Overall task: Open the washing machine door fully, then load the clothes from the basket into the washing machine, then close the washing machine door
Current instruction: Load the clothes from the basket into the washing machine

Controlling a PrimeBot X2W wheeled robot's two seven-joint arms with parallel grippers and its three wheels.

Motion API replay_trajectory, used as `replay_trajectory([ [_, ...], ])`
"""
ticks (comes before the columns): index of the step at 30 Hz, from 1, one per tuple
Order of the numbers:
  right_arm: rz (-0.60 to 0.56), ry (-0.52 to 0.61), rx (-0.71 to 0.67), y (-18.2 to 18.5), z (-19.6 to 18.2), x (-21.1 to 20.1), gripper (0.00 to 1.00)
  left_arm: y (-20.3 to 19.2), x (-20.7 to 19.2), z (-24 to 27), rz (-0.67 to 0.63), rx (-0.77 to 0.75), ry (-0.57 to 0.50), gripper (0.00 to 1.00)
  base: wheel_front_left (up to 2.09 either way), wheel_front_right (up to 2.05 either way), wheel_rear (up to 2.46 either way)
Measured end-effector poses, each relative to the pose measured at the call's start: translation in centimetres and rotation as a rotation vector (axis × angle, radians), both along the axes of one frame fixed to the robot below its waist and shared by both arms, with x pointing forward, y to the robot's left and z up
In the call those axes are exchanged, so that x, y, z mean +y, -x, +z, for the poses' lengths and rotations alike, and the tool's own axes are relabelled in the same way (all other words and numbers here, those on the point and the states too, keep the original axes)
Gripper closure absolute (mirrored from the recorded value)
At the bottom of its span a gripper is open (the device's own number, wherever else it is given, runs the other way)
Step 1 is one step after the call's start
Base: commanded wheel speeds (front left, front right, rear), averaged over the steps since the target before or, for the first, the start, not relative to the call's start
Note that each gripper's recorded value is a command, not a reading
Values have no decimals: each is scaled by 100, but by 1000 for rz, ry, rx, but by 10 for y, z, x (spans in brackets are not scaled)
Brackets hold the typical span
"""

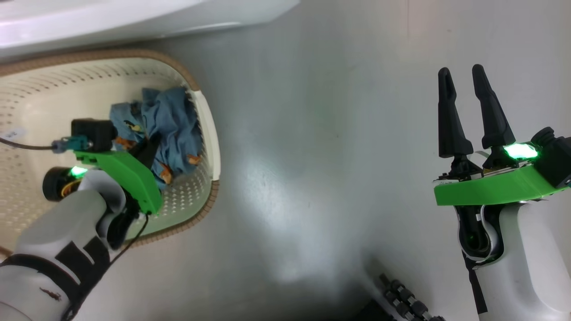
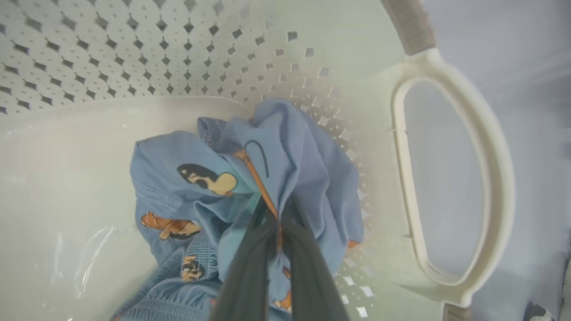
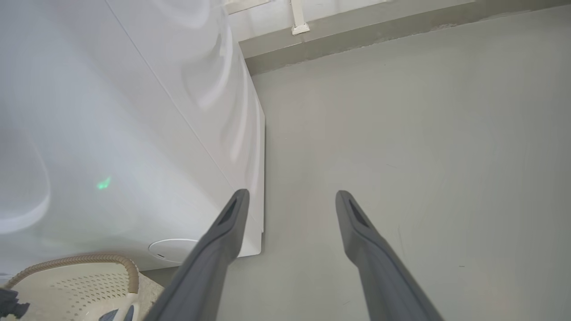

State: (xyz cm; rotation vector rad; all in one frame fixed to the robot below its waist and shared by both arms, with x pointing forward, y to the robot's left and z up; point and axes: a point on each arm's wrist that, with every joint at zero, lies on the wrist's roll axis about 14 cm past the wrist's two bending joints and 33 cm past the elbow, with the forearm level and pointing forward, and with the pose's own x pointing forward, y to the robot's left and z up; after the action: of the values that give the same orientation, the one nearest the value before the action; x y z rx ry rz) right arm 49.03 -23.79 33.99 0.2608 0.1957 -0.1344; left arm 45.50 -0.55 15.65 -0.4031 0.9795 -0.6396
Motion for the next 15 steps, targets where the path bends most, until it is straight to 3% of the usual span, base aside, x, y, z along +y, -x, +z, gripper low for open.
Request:
replay_trajectory([
  [6,0,-14,-40,-3,19,3,0,-34,18,35,139,-80,17,100,0,0,0],
  [15,14,-31,-68,12,46,13,0,-22,52,87,259,-178,8,100,0,0,0],
])
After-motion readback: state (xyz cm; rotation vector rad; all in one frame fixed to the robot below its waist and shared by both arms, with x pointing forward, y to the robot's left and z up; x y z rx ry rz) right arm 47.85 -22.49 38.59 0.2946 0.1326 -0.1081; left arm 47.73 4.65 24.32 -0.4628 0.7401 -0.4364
